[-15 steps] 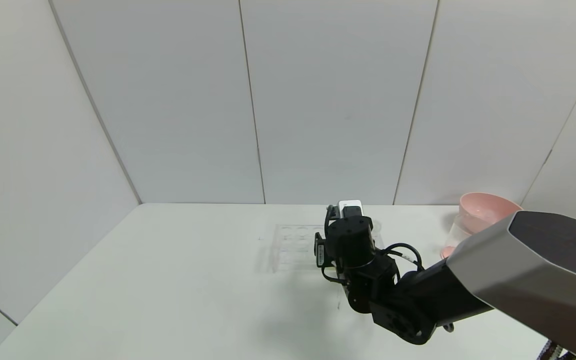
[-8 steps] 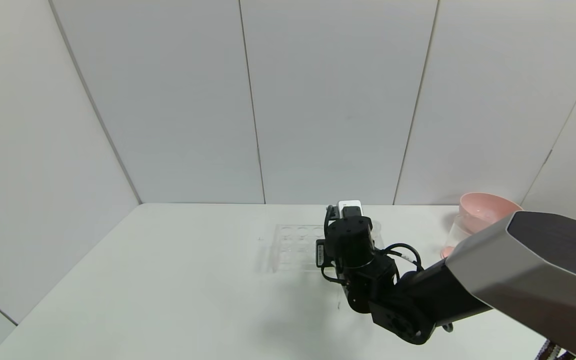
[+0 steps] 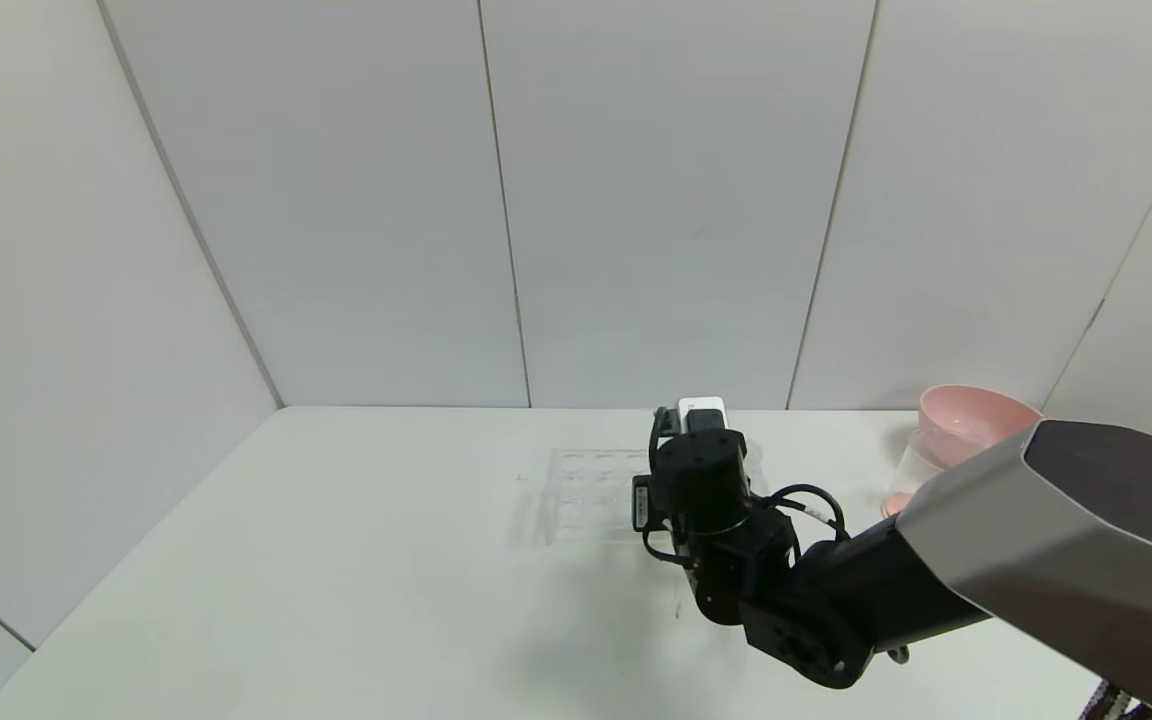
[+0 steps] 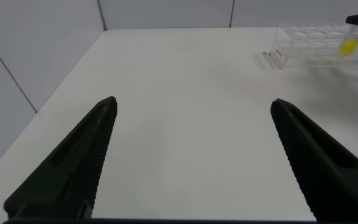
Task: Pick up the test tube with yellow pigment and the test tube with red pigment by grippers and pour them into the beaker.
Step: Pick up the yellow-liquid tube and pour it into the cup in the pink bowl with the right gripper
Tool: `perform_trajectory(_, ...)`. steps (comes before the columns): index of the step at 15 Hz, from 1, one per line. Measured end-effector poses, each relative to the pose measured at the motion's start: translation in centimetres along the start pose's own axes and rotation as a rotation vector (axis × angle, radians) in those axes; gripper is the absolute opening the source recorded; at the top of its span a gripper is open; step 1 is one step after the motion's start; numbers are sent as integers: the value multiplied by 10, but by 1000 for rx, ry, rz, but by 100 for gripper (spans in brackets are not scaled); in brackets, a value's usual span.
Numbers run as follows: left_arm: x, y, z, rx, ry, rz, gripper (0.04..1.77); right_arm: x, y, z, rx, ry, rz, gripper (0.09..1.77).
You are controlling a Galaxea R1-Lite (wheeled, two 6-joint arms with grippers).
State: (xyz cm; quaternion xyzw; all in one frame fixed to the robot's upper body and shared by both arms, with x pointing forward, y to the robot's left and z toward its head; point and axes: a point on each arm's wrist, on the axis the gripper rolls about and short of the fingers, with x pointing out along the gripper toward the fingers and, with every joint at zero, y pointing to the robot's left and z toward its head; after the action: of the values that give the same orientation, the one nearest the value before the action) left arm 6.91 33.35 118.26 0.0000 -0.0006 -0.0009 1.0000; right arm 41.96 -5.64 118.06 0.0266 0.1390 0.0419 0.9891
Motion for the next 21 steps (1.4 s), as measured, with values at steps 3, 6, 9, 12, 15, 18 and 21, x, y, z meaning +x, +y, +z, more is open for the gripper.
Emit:
perform_trajectory(3, 0, 0, 0, 0, 0, 0, 176, -6, 0, 12, 16, -24, 7, 51)
perform_trajectory(6, 0, 0, 0, 0, 0, 0, 176, -13, -1, 27, 23, -53, 17, 51)
perform_trajectory(9, 0, 0, 0, 0, 0, 0, 176, -23, -3, 46, 26, -92, 32, 51)
perform_trajectory(12, 0, 0, 0, 0, 0, 0, 176, -37, -3, 71, 34, -140, 53, 51)
perform_trajectory(15, 0, 0, 0, 0, 0, 0, 176, -49, -9, 96, 11, -135, 39, 51)
perform_trajectory(18, 0, 0, 0, 0, 0, 0, 176, -60, -38, 132, 44, -174, -12, 51)
perform_trajectory(21, 0, 0, 0, 0, 0, 0, 176, -62, -82, 156, 64, -188, -119, 51)
